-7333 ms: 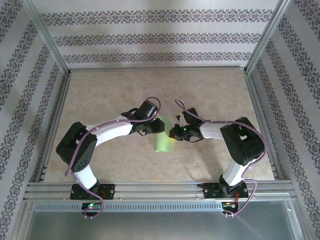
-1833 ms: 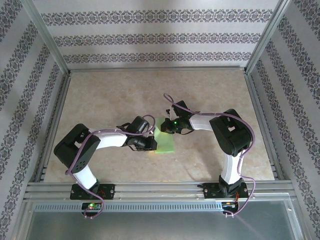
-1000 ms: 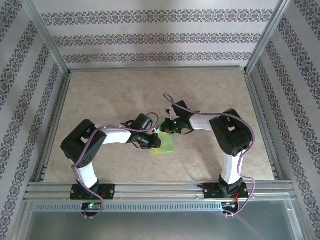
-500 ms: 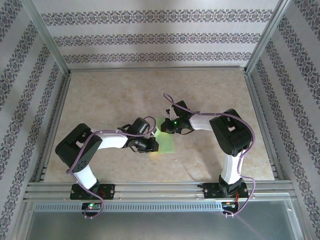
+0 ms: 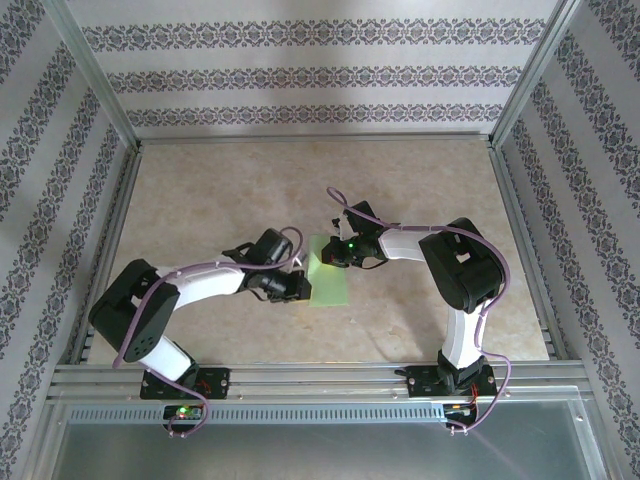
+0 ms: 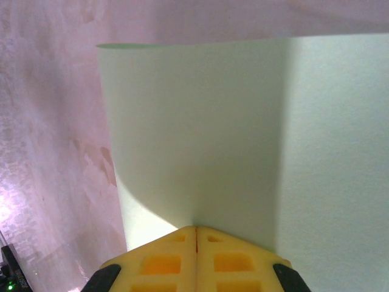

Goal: Fold a paper plane with a square sheet of paper (fold left side to right side)
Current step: First fold the square sheet of paper in half at the center of the table, then hold the square sheet of paper at the center of the table.

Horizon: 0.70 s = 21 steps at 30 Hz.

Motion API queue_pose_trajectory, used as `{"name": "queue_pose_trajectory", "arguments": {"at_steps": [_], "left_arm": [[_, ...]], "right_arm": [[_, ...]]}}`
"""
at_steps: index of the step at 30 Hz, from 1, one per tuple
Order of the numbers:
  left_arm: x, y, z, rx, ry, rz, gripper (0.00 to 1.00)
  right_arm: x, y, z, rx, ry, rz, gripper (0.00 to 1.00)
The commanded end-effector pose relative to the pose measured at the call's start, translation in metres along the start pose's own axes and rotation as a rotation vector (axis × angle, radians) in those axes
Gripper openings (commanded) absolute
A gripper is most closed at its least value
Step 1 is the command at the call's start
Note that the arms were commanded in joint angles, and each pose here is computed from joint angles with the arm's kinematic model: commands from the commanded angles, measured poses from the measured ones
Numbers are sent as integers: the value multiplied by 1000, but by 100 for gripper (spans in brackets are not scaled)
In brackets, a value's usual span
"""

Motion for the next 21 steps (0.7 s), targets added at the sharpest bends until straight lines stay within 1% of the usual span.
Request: {"name": "queue_pose_trajectory", "arguments": {"at_steps": [1,5,10,16,21], "left_arm": [[-23,8,-7,-1,-42,-26,12],[-40,-10,-6,-20,-53,-9,11],[-50,-25,-1,-37,-58,4,11],[-49,-40,8,-61,-46,31,11],[-41,-47,24,-131,-35,59,10]], "right_arm": [[35,-9,-40,158,-53,105,0],[35,-9,-39,159,-53,102,0],[35,-10,-38,156,-52,105,0],[33,-11,-35,150,-51,104,0],[27,-8,-29,140,-42,91,0]]}}
Point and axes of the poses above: each hand's point on the last joint's axis, 136 mm out from that joint toward the fingers, its own y axis back along the fingers, its own z axis along the line the jaws close on, x = y × z, the point moved 2 cm from there along y, back along the fingers, and after that the axes turned 10 degrees about y, right-handed, at the moved point
